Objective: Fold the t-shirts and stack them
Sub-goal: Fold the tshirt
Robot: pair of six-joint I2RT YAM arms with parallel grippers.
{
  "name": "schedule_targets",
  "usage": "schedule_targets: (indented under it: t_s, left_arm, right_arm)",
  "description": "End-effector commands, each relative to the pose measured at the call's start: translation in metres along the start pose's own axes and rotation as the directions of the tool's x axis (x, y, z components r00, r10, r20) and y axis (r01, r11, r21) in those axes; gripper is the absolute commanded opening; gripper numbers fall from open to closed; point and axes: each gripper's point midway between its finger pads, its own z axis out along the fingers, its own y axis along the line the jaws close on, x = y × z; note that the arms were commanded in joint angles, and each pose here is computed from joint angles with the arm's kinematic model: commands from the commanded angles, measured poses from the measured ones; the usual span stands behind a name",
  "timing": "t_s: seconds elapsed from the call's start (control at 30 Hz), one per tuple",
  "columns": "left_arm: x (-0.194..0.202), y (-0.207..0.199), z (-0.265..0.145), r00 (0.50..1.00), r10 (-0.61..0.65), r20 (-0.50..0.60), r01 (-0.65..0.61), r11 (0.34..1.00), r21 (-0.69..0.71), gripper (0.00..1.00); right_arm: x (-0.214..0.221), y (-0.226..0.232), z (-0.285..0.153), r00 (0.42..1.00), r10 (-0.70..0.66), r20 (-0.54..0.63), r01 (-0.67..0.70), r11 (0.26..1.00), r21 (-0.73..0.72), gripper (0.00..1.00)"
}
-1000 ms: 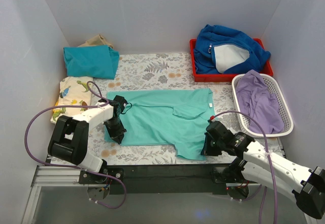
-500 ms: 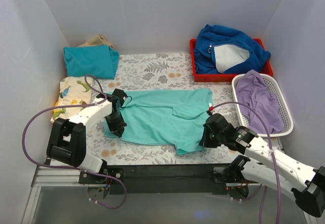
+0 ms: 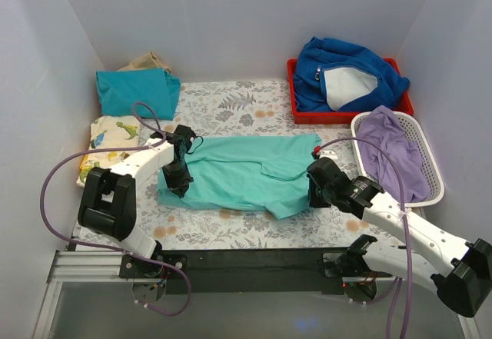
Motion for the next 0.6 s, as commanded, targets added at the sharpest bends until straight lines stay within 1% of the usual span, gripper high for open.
schedule_targets:
  t_s: [0.0,0.13,0.43,0.57]
  left_arm:
    - [-0.021,0.001,-0.005,0.998,0.013,0.068,-0.011,1.000,-0.026,0.00]
    - [-0.033,-0.001,-0.005,0.995,0.021,0.095,-0.018,0.999,-0.031,0.00]
    - [-0.065,-0.015,-0.005,0.986,0.062,0.155,-0.057,0.998,-0.041,0.00]
    - [-0.071,-0.018,0.002,0.985,0.073,0.153,-0.065,0.996,-0.061,0.00]
  right_arm:
    - [-0.025,-0.010,-0.004,0.997,-0.042,0.060,0.038,0.997,0.065,0.01]
    - [-0.038,-0.020,-0.002,0.997,-0.048,0.068,0.041,0.994,0.098,0.01]
    - [-0.063,-0.026,0.014,0.994,-0.080,0.077,0.073,0.994,0.087,0.01]
    - [-0.071,-0.028,0.022,0.993,-0.091,0.074,0.084,0.992,0.093,0.01]
